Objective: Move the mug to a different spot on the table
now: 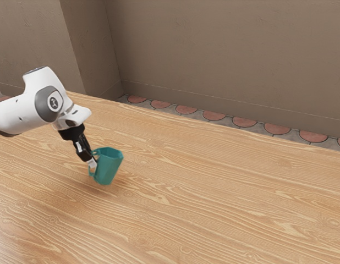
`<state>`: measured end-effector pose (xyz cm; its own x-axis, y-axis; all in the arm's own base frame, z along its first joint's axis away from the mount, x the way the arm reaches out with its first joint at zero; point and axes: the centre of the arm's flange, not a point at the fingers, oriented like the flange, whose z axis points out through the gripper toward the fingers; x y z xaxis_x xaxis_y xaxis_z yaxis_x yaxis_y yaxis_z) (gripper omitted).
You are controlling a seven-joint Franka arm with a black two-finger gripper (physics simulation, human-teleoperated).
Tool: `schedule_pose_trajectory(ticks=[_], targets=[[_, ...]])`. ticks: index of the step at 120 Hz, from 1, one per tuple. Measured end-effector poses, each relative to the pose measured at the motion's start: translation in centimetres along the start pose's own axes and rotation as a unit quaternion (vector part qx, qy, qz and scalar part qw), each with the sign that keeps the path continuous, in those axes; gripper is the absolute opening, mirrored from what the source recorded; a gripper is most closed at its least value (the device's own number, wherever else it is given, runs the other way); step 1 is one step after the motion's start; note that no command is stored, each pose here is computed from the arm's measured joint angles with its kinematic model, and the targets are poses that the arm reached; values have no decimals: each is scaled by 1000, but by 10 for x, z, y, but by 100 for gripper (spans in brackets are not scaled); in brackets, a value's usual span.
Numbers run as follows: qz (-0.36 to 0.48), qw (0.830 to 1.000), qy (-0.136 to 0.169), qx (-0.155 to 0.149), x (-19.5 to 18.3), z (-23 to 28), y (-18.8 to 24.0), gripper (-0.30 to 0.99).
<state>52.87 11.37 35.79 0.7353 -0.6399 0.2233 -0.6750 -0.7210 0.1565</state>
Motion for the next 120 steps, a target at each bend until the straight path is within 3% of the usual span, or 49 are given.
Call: schedule_pose_trajectory(ticks=[35,53,59,77,85,120], targets=[[12,1000,0,-6,21,20,10,4],[16,1000,10,16,27,29,17,4],[5,1000,24,19,25,36,21,4],[-71,991,117,8,16,42,20,4],[-90,985,144,7,11,45,20,4],[-82,983,163,25,-7,62,21,4]])
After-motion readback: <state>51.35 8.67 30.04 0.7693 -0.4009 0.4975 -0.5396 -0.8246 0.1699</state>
